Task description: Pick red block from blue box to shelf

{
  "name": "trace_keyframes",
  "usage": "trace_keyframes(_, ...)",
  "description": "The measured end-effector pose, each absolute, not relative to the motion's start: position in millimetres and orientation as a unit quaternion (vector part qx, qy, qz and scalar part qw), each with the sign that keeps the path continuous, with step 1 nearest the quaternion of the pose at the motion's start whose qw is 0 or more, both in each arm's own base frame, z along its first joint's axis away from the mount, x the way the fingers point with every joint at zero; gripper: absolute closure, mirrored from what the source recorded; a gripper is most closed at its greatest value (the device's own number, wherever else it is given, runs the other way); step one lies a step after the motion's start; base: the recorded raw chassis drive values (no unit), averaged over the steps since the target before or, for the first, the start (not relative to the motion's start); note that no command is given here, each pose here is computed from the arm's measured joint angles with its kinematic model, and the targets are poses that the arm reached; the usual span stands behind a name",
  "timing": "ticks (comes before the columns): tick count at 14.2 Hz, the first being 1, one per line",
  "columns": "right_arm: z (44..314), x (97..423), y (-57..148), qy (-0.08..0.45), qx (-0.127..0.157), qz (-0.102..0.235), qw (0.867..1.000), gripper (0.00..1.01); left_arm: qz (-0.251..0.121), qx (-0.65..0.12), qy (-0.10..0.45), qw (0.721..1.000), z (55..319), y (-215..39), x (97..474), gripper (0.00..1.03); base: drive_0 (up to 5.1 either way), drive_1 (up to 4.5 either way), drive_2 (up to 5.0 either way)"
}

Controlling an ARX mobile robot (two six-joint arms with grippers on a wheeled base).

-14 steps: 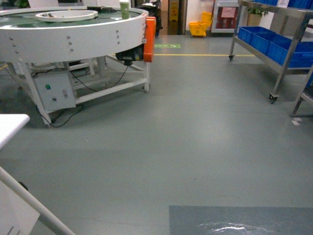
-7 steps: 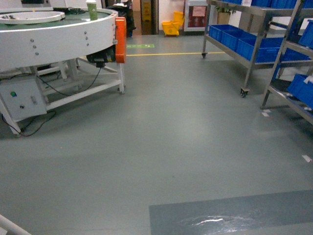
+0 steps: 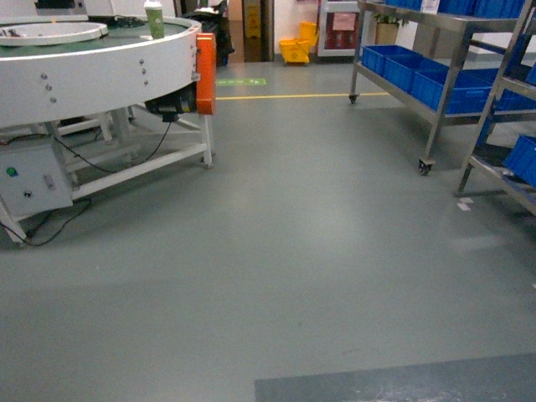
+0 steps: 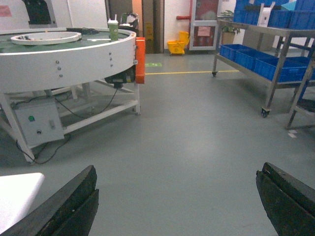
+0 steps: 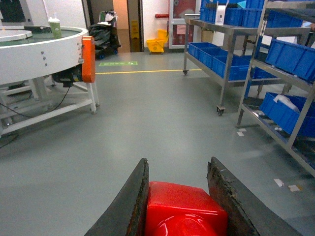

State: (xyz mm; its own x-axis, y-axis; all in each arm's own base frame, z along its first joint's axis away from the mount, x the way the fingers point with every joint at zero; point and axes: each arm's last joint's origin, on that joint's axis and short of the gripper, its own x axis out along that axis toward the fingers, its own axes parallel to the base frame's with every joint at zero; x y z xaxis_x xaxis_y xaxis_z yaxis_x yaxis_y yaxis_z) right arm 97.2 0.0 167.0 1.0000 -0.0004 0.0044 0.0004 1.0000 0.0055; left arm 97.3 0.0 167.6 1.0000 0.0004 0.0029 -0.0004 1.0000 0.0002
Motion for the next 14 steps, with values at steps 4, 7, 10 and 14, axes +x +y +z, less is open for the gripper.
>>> trace_keyframes(4, 166.9, 97.2, 0.0, -0.002, 0.003, 0.0, 1.0, 0.72, 0.001, 0.0, -0.001, 1.0, 167.5, 0.0, 97.3, 0.05, -0.1, 4.24, -4.4)
trace_keyframes(7, 167.1, 97.2, 0.0, -0.002, 0.003, 0.0, 1.0, 0.72, 0.0, 0.0, -0.001, 1.0, 167.6, 0.0, 97.3, 0.05, 0.0, 4.3, -4.4)
trace_keyframes(10, 167.0, 97.2, 0.0, -0.002, 0.003, 0.0, 1.0, 0.72, 0.0, 0.0, 0.0, 1.0, 167.4, 0.0, 97.3, 0.05, 0.0, 4.33, -4.3)
trace_keyframes(14, 167.0, 97.2, 0.0, -0.002, 0.003, 0.0, 1.0, 0.72, 0.0, 0.0, -0.001, 1.0, 167.6, 0.0, 97.3, 0.05, 0.0, 4.35, -4.3)
